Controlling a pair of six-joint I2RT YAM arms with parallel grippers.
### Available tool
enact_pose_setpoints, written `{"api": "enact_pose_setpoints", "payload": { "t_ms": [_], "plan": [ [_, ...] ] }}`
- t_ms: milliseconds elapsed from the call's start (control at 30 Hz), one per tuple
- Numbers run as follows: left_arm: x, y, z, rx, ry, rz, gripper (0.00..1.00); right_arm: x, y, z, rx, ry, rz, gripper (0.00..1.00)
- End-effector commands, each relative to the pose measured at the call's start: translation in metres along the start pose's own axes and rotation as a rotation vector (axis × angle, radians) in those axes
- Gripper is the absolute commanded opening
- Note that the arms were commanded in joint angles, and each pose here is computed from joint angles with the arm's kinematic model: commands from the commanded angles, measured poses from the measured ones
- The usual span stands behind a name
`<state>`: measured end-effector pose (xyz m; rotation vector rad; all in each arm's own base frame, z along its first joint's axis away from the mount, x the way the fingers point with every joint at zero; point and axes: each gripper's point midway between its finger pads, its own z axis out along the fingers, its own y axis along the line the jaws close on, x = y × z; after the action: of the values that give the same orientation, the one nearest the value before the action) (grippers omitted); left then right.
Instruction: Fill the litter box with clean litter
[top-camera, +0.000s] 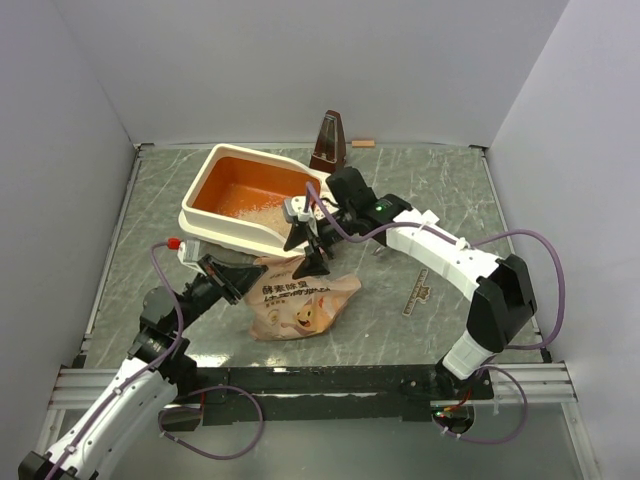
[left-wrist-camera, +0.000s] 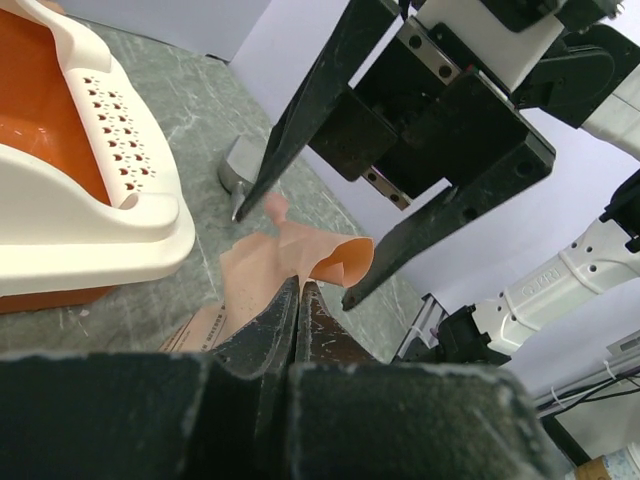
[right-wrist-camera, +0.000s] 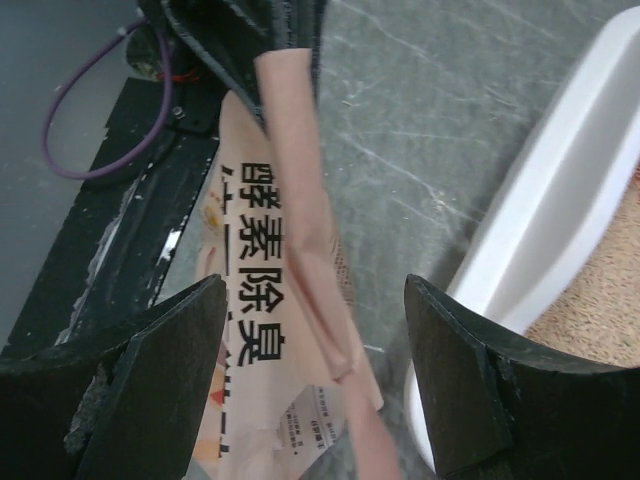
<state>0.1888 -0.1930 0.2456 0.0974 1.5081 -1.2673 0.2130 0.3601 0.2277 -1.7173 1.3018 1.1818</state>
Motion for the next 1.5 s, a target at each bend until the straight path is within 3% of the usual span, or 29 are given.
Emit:
{"api": "enact_pose_setpoints", "payload": {
  "t_ms": [0,233,300,333,367,433,467,500,533,567,600,667,700,800,967,1133,1267,1400,1467],
  "plan": [
    [-0.019,-0.021,0.004,0.082,-0.045,0.063,0.01,-0.014,0.022,0.004,-0.075,-0.044,-0.083,0.78],
    [-0.021,-0.026,0.004,0.106,-0.055,0.063,0.01,-0.001,0.018,0.033,-0.072,-0.022,-0.065,0.77],
    [-0.022,-0.027,0.004,0.113,-0.058,0.062,0.01,-0.001,0.014,0.038,-0.049,-0.02,-0.054,0.5],
    [-0.022,-0.028,0.004,0.115,-0.06,0.061,0.01,-0.003,0.01,0.04,-0.037,-0.016,-0.057,0.19],
    [-0.024,-0.03,0.003,0.12,-0.065,0.063,0.01,-0.004,0.003,0.04,0.001,-0.007,-0.061,0.0],
    [-0.025,-0.029,0.003,0.107,-0.06,0.057,0.05,-0.01,-0.007,0.036,0.066,0.034,-0.056,0.0],
    [-0.036,-0.031,0.004,0.083,-0.089,0.061,0.13,-0.014,-0.013,0.032,0.11,0.049,-0.049,0.0],
    [-0.043,-0.027,0.005,0.041,-0.105,0.07,0.4,-0.02,-0.018,0.028,0.155,0.056,-0.008,0.0],
    [-0.037,-0.011,0.004,-0.053,-0.07,0.048,0.51,-0.038,-0.028,0.017,0.229,0.058,-0.022,0.0],
    [-0.055,-0.016,0.004,-0.093,-0.097,0.059,0.6,-0.047,-0.031,0.013,0.265,0.063,-0.011,0.0],
    [-0.074,0.002,0.001,-0.231,-0.168,0.061,0.73,-0.052,-0.032,0.007,0.309,0.075,0.052,0.0],
    [-0.083,0.027,-0.015,-0.467,-0.147,0.035,0.82,-0.08,-0.041,-0.01,0.415,0.07,0.056,0.0],
    [-0.09,0.04,-0.024,-0.574,-0.167,0.054,0.84,-0.083,-0.04,-0.015,0.449,0.08,0.102,0.0],
    [-0.102,0.044,-0.041,-0.69,-0.165,0.074,0.86,-0.116,-0.045,-0.037,0.571,0.067,0.137,0.0],
    [-0.114,0.027,-0.053,-0.651,-0.222,0.093,0.88,-0.137,-0.046,-0.054,0.734,0.11,0.202,0.0],
    [-0.112,0.03,-0.063,-0.673,-0.228,0.096,0.9,-0.155,-0.036,-0.041,0.762,0.149,0.21,0.0],
    [-0.107,0.032,-0.062,-0.677,-0.201,0.098,0.9,-0.154,-0.037,-0.026,0.798,0.185,0.173,0.0],
    [-0.103,0.035,-0.063,-0.684,-0.186,0.103,0.89,-0.102,-0.037,0.013,0.769,0.302,0.231,0.0],
    [-0.099,0.039,-0.065,-0.697,-0.177,0.106,0.9,-0.095,-0.032,0.025,0.757,0.29,0.24,0.0]
  ]
}}
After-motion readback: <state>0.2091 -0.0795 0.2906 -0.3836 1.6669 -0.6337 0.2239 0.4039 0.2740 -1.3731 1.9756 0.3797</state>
